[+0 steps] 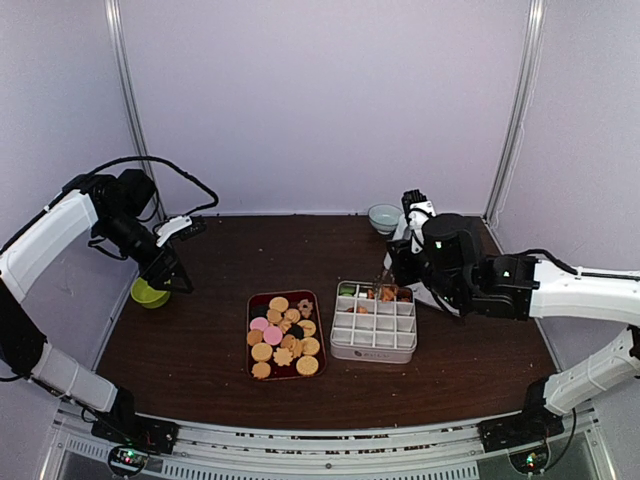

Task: Pack the cookies
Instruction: Place the fake cookies in the empty pocket of the box.

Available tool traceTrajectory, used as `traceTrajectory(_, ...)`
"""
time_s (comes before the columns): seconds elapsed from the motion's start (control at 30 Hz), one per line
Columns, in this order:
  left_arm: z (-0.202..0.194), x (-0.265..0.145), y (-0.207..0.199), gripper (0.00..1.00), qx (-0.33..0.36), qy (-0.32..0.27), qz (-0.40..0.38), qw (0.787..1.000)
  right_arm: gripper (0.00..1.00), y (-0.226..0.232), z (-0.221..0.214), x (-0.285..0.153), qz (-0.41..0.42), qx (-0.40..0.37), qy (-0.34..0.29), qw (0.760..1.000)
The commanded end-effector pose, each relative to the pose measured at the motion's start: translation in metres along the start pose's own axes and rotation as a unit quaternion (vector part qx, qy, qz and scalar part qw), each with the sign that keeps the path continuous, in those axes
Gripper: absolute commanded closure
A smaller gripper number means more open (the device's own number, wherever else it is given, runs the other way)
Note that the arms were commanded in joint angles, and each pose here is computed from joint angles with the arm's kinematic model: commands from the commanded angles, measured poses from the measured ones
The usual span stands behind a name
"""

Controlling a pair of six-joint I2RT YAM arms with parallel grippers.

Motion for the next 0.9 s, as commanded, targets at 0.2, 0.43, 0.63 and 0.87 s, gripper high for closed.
traceTrajectory(0.2, 0.003, -0.002, -0.001, 0.32, -0.003, -0.009, -0.01, 1.0, 0.87, -0.037, -0.015, -0.01, -0.039, 0.032, -0.003, 0.999)
traceTrajectory(0.43, 0.002, -0.002, 0.001, 0.31, -0.003, -0.005, -0.001, 1.0, 0.86, -0.023, -0.011, -0.006, -0.011, 0.038, -0.001, 0.999)
traceTrajectory(0.63, 0.002, -0.005, 0.005, 0.05, -0.003, -0.007, 0.017, 1.0, 0.83, -0.018, -0.019, 0.002, -0.011, 0.03, 0.011, 0.999)
traceTrajectory(0.87, 0.005, -0.011, 0.01, 0.02, -0.003, -0.014, 0.043, 0.999, 0.74, -0.016, -0.019, 0.007, -0.013, 0.024, 0.012, 1.0)
Point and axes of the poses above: each gripper's point midway between its finger pads, its own x axis out along the fingers, its own y axis along the line the jaws close on, z = x × y, the point moved 1 cm from there along -x, back along the fingers, and after that the axes turned 9 degrees about x, right-handed, at the moved point
